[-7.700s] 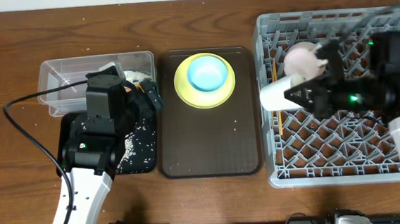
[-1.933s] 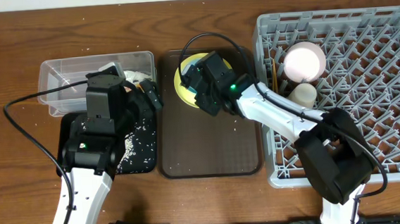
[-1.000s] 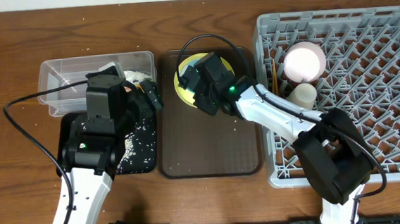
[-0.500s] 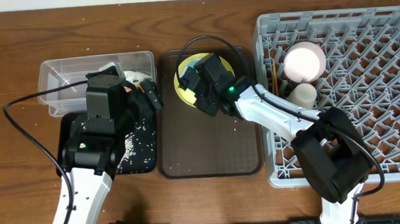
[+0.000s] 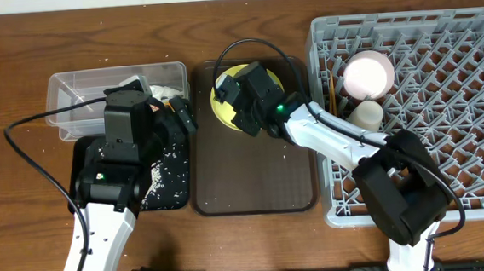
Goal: Sort waste into correct bins and load items into the dishwasher rack
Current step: 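Lower the right gripper onto the blue bowl rim and grip it, then lift the blue bowl with the right gripper and carry it to the rack, then lower the blue bowl into the rack beside the pink bowl, then reposition the blue bowl in the rack and open the right gripper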
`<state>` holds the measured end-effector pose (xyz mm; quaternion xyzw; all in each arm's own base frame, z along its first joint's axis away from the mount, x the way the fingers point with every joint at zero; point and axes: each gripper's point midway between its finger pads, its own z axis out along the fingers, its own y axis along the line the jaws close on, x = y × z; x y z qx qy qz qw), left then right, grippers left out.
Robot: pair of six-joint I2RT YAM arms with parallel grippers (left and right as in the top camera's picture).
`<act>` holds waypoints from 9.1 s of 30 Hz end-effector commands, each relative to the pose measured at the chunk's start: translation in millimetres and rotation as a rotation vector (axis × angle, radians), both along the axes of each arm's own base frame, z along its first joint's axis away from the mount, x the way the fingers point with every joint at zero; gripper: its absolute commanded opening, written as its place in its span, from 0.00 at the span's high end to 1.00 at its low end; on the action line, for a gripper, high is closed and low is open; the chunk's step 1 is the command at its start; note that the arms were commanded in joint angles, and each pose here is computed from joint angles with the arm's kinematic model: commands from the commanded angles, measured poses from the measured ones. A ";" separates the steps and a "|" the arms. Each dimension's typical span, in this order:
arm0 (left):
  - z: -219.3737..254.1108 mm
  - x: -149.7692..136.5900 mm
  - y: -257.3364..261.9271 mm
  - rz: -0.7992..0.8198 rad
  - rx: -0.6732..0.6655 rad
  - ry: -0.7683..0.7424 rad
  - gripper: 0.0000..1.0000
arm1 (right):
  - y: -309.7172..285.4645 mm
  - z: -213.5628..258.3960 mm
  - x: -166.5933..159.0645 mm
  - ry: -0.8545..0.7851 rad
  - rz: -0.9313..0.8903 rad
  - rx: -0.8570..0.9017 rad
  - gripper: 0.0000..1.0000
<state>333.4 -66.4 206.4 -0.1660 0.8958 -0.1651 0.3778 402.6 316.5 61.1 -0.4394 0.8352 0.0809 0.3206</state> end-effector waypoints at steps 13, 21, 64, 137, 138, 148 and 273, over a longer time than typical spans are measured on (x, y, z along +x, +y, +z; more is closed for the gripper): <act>6.6 2.9 2.7 0.005 0.011 -0.016 0.10 | -90.2 243.3 -0.2 -0.125 -0.296 0.548 0.99; 6.6 2.8 2.5 0.005 0.011 -0.016 0.10 | -217.2 273.8 10.2 0.020 -0.408 0.833 0.99; 6.6 2.9 2.7 0.005 0.011 -0.016 0.10 | -392.6 198.2 49.3 0.295 -0.574 1.242 0.99; 6.6 2.8 2.5 0.005 0.011 -0.016 0.10 | -317.4 53.5 -17.8 0.419 -0.864 0.061 0.99; 6.6 2.8 2.5 0.005 0.011 -0.016 0.10 | -318.9 53.0 -19.2 0.424 -0.873 0.058 0.99; 6.6 2.8 2.5 0.005 0.011 -0.016 0.10 | -326.6 49.8 -28.2 0.445 -0.900 0.008 0.92; 6.6 2.8 2.5 0.005 0.011 -0.016 0.10 | -368.0 152.1 45.5 0.316 -0.228 1.256 0.99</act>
